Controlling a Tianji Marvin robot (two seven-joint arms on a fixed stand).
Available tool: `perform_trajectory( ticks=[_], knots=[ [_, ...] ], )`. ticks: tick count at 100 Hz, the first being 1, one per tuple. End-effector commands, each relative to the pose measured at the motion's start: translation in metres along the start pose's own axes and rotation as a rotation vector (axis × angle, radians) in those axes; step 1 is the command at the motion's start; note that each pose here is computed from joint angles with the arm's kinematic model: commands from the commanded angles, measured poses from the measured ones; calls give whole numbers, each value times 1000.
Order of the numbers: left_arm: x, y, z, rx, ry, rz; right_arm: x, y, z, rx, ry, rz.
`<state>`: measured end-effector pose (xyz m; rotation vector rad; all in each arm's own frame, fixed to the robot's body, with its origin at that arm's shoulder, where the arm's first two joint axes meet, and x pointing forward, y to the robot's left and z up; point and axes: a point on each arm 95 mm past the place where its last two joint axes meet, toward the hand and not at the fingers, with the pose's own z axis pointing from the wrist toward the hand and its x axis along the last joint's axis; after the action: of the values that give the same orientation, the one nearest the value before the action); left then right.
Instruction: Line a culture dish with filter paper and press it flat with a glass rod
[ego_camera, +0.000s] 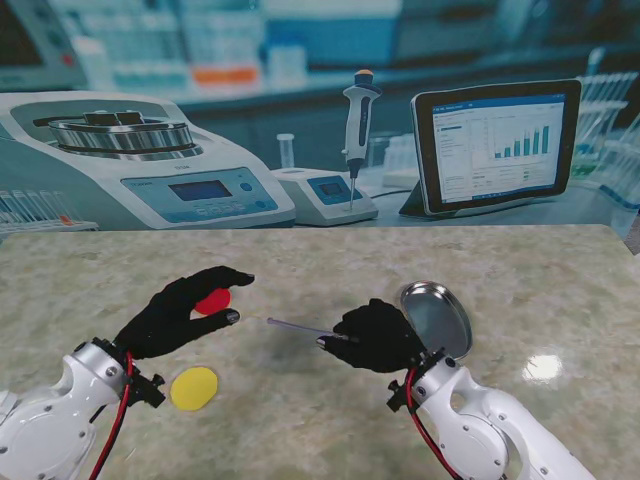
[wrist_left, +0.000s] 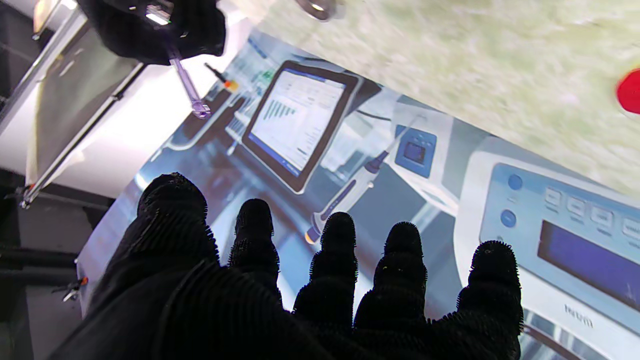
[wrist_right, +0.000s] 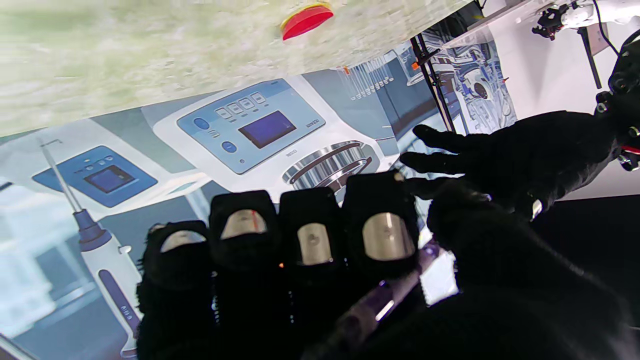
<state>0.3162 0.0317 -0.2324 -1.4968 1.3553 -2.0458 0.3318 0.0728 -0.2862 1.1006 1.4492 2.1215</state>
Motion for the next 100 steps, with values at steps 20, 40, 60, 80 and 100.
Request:
perform_trajectory(
  ticks=[20, 40, 60, 80, 100],
  knots=[
    [-6, 19, -7, 6, -62, 99, -11, 10, -22, 12, -61, -36],
    [-11, 39, -12, -14, -75, 200, -25, 26, -41, 23, -122, -92],
    [-11, 57, -15, -32, -55, 217, -49, 45, -54, 28, -180, -145],
    [-11, 66, -14, -46, -42, 198, -82, 61, -54, 56, -218, -213],
    [-11, 69, -14, -47, -27, 199, -114, 68, -55, 111, -262, -273]
  ],
)
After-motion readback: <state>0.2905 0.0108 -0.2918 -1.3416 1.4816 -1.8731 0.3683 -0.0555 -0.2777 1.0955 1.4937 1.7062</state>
